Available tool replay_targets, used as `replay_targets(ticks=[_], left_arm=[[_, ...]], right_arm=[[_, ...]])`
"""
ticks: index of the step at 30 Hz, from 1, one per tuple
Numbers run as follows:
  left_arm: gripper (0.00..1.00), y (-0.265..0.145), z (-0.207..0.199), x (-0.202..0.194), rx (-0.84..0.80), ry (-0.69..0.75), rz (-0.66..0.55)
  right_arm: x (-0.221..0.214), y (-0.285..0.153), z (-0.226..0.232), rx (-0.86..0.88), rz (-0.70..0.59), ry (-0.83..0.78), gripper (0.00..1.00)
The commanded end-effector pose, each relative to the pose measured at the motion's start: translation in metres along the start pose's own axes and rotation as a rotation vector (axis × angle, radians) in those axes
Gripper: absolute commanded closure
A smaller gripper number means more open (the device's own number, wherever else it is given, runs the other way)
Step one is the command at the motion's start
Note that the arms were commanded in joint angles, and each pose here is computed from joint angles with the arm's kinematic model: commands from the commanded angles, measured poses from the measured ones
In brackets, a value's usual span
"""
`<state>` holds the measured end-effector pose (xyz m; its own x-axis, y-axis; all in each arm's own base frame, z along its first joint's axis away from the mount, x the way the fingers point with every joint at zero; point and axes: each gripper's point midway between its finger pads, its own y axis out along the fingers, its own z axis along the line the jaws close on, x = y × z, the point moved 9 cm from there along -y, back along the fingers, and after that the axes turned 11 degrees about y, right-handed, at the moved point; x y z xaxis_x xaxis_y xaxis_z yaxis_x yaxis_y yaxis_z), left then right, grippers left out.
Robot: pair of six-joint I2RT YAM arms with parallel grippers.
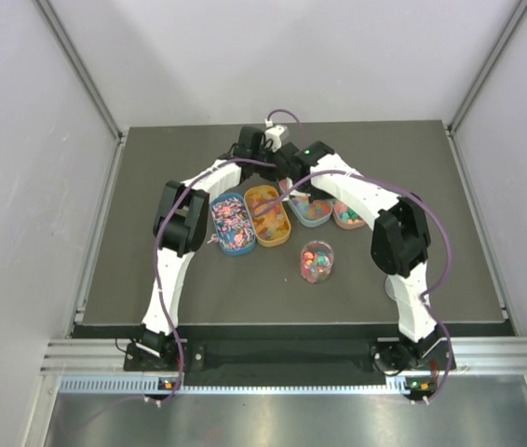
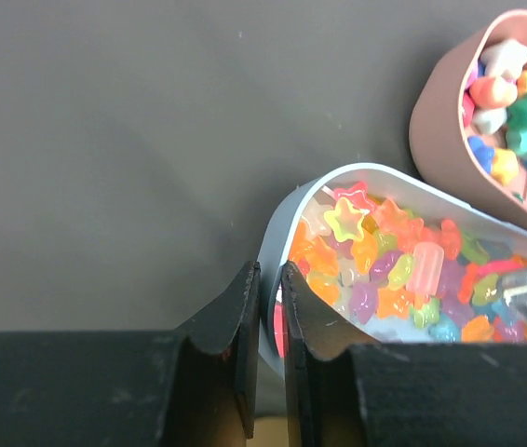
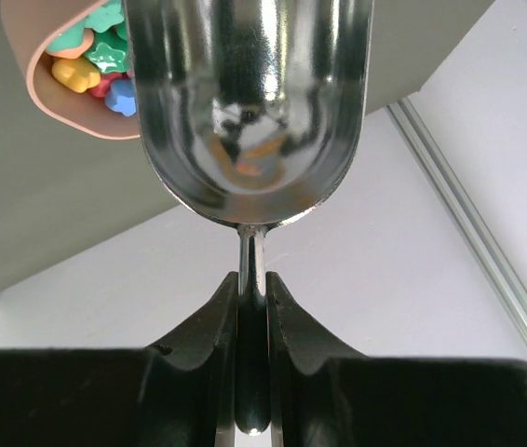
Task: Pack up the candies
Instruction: Scoop the fake candies from the storage box.
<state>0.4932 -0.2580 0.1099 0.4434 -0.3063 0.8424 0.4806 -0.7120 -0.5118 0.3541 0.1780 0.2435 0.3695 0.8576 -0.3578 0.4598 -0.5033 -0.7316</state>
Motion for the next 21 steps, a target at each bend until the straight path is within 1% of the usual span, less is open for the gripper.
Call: replay_targets(ticks=[1, 3, 7, 15, 21], left_arm=[[1.00, -0.035, -0.011, 0.048, -0.023, 0.069, -0.099], [1.00, -0.036, -0.009, 0.049, -0.025, 0.071, -0.102], [1.00, -0.033, -0.006, 0.050, -0.029, 0.075, -0.107], [1.00, -0.032, -0.009, 0.053, -0.050, 0.054, -0.118], [1.00, -0.035, -0.013, 0.047, -0.062, 0.042, -0.100]], right_arm=[[-0.022, -0.012, 0.004, 0.001, 0.101, -0.103, 1.00], [-0.024, -0.012, 0.005, 0.003, 0.105, -0.119, 1.00], [-0.025, -0.005, 0.014, 0.025, 0.137, -0.201, 1.00], [-0.006, 0.004, 0.016, -0.017, 0.200, -0.298, 1.00], [0.019, 0.007, 0.013, -0.026, 0.178, -0.292, 1.00]])
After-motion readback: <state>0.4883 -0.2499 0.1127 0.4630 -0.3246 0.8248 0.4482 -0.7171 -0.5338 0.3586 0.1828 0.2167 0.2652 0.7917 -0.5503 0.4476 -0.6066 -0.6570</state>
